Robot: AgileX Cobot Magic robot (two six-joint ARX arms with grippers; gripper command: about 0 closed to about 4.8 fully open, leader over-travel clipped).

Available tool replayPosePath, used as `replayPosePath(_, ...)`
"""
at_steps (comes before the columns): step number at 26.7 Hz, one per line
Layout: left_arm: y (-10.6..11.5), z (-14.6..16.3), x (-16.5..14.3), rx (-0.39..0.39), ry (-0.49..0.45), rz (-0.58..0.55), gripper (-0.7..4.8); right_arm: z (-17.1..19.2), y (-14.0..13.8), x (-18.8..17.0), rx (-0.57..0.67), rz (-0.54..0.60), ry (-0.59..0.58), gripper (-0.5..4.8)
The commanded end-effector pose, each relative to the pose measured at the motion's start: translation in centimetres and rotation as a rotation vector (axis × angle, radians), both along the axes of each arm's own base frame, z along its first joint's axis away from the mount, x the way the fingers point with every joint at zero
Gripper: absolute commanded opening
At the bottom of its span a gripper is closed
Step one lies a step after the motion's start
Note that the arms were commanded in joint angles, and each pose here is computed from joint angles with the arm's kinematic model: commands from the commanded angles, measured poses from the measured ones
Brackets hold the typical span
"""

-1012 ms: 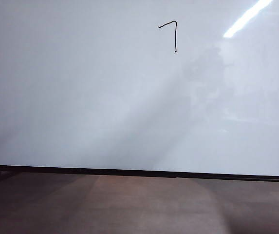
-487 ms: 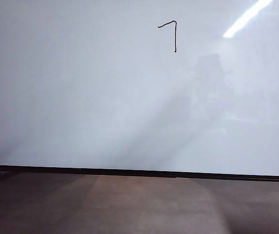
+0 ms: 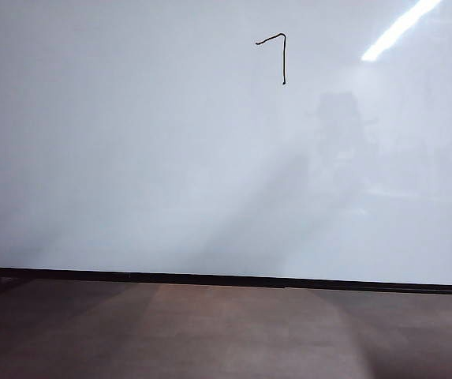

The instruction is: Reach to the right to find the marker pen, pick it up, and write the number 7 on the whiteboard.

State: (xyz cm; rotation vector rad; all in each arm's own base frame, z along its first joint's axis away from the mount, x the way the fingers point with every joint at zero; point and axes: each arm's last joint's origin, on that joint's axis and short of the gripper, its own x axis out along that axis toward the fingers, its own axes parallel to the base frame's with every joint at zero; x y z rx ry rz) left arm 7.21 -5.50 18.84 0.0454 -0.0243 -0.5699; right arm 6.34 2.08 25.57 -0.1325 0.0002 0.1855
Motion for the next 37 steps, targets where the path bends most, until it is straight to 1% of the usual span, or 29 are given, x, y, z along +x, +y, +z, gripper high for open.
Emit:
replayPosePath(1, 0.2, 0.3, 0.1, -0.027, -0.022, 0.069, -0.05, 0.3, 0.0, 0.0, 0.007, 0.003, -0.017, 0.02)
replayPosePath(5, 0.7, 0.4, 0.5, -0.032, -0.027, 0.146, -0.05, 0.3, 0.0, 0.0, 0.007, 0.002, -0.017, 0.02)
replayPosePath(9, 1.8, 0.4, 1.1, -0.029, -0.032, 0.259, -0.05, 0.3, 0.0, 0.0, 0.007, 0.002, -0.017, 0.03)
replayPosePath(15, 3.6, 0.4, 1.7, -0.019, -0.036, 0.341, -0.05, 0.3, 0.0, 0.0, 0.007, 0.002, -0.017, 0.03)
replayPosePath(21, 4.9, 0.3, 1.9, -0.016, -0.036, 0.493, -0.05, 0.3, 0.0, 0.0, 0.007, 0.002, -0.017, 0.02)
replayPosePath(23, 5.1, 0.1, 1.9, -0.013, -0.029, 0.520, -0.05, 0.3, 0.0, 0.0, 0.007, 0.002, -0.017, 0.02)
replayPosePath(26, 5.2, -0.6, 2.2, -0.014, -0.032, 0.529, -0.05, 0.3, 0.0, 0.0, 0.007, 0.002, -0.016, 0.03)
replayPosePath(30, 5.2, -1.4, 2.5, -0.026, -0.073, 0.529, -0.05, 0.3, 0.0, 0.0, 0.007, 0.002, -0.017, 0.02)
replayPosePath(35, 5.3, -1.5, 2.5, -0.021, -0.068, 0.587, -0.05, 0.3, 0.0, 0.0, 0.007, 0.002, -0.017, 0.03)
replayPosePath(37, 5.4, -1.5, 2.5, -0.021, -0.068, 0.593, -0.05, 0.3, 0.0, 0.0, 0.007, 0.002, -0.017, 0.02)
